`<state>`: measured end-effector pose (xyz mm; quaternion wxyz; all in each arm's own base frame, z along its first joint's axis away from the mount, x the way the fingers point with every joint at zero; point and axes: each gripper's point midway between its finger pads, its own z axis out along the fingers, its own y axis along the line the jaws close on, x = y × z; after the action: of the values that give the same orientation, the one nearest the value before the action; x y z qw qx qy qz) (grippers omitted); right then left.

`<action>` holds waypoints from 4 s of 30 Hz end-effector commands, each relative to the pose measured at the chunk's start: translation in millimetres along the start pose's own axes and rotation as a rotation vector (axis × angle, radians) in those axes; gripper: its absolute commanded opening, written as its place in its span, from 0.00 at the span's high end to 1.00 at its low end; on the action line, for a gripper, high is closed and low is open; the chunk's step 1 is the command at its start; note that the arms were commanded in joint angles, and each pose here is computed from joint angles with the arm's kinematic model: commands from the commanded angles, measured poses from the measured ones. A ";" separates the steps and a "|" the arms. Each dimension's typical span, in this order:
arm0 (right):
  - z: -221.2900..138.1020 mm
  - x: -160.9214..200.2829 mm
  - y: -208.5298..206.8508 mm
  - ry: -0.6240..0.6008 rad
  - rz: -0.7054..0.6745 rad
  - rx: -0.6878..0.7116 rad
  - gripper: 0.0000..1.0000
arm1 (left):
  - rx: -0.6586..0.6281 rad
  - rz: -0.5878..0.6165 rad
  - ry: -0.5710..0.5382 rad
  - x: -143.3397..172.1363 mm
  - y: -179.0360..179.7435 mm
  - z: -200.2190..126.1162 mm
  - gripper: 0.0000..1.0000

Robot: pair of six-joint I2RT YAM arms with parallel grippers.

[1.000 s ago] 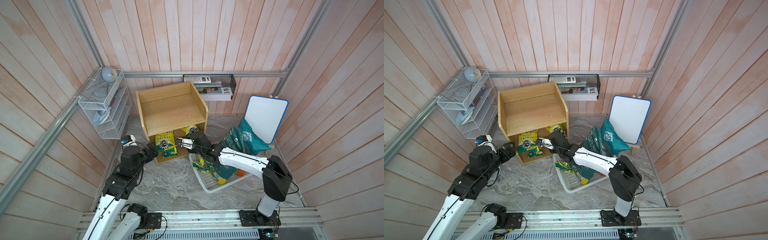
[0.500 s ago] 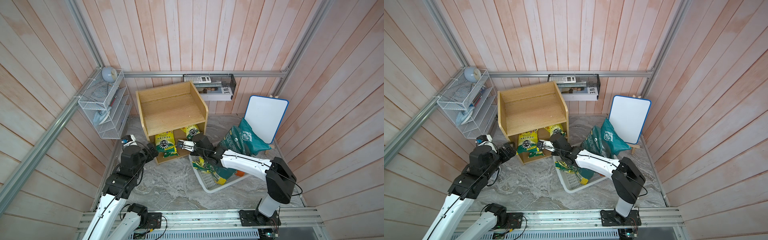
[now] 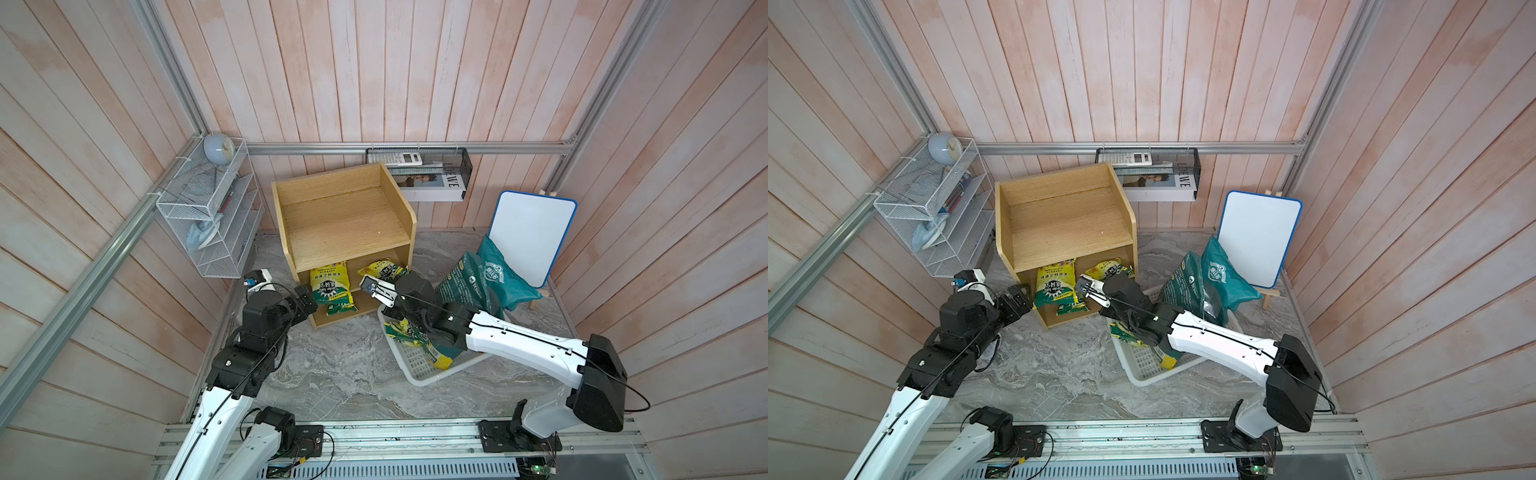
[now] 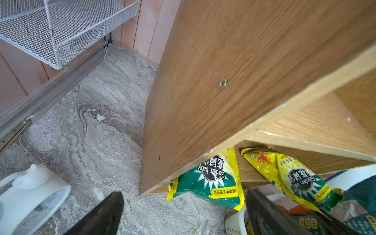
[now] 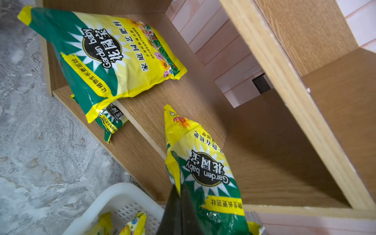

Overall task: Take down the fertilizer bag from the shelf
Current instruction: Pick up the fertilizer bag from the shelf, then place the fertilizer bag in the storage box, then pick up the fertilizer bag from the shelf.

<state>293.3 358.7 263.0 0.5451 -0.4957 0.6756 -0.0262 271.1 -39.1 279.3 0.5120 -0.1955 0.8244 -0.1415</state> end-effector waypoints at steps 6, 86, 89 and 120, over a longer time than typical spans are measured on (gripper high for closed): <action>-47.8 -30.0 -36.0 -0.079 0.274 0.014 1.00 | -0.002 0.012 -0.013 -2.7 0.3 1.5 0.00; -34.1 213.9 68.2 1.057 0.508 -0.127 0.64 | -0.004 -0.005 -0.024 1.4 8.4 -11.9 0.00; -26.9 172.2 42.6 0.897 0.536 -0.117 0.49 | -0.015 0.009 -0.024 1.4 10.5 -12.8 0.00; 59.0 -54.3 128.2 -0.145 -0.491 -0.057 0.02 | -0.037 -0.173 -0.001 5.0 28.9 -6.4 0.00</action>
<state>230.6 469.8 166.5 0.4885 -0.6792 0.5443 -0.0610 260.7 -16.5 267.2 0.4952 -0.2765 0.8061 -0.1691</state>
